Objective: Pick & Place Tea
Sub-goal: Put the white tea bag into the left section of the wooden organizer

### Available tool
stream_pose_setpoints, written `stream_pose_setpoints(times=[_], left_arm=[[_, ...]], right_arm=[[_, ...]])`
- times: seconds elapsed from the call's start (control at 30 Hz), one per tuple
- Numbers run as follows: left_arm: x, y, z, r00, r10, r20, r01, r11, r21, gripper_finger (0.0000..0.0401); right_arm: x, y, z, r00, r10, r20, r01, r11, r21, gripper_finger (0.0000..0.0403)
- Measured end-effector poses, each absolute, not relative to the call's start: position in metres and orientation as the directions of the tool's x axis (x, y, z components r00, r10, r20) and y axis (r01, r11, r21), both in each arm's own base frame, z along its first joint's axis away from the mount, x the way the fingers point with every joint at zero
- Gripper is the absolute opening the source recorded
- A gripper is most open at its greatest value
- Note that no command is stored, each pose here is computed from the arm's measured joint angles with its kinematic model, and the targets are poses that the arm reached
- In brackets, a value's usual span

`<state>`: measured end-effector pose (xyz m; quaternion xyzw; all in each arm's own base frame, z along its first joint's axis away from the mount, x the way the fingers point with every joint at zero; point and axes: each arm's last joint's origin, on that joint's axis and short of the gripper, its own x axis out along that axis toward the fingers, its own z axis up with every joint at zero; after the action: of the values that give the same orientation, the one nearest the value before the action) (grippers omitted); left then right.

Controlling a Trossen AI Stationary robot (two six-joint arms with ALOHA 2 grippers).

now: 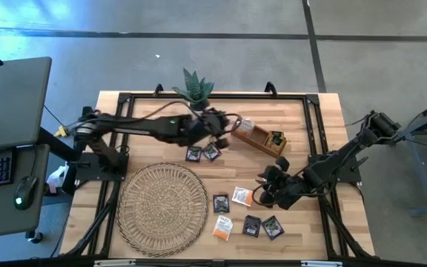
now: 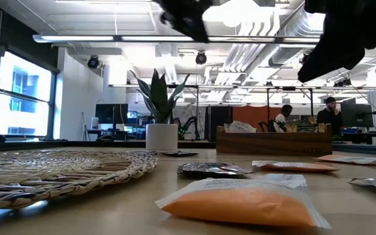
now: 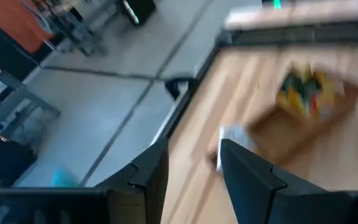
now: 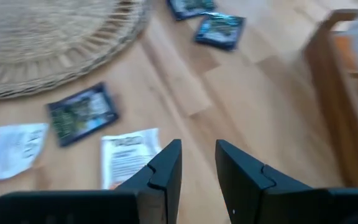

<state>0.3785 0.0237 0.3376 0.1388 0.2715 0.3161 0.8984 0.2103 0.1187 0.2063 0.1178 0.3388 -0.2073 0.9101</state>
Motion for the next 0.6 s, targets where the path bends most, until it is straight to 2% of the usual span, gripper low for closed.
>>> stream_pose_setpoints(times=[0.2, 0.33, 0.47, 0.6], left_arm=[[0.328, 0.01, 0.348, 0.572, 0.596, -0.563, -0.453, 0.802, 0.388, 0.0143], [0.307, -0.004, 0.318, 0.533, 0.538, -0.653, -0.41, 0.839, 0.357, 0.0143], [0.294, -0.027, 0.285, 0.576, 0.459, -0.677, -0.335, 0.887, 0.316, 0.0143], [0.295, -0.043, 0.267, 0.672, 0.395, -0.627, -0.283, 0.919, 0.276, 0.0143]], right_arm=[[0.214, 0.124, 0.208, 0.701, -0.19, -0.687, 0.378, 0.916, 0.133, 0.0094], [0.214, 0.126, 0.207, 0.686, -0.111, -0.719, 0.339, 0.923, 0.181, 0.0094], [0.214, 0.129, 0.207, 0.668, -0.028, -0.744, 0.298, 0.926, 0.233, 0.0094], [0.213, 0.131, 0.207, 0.646, 0.041, -0.762, 0.265, 0.924, 0.275, 0.0094]])
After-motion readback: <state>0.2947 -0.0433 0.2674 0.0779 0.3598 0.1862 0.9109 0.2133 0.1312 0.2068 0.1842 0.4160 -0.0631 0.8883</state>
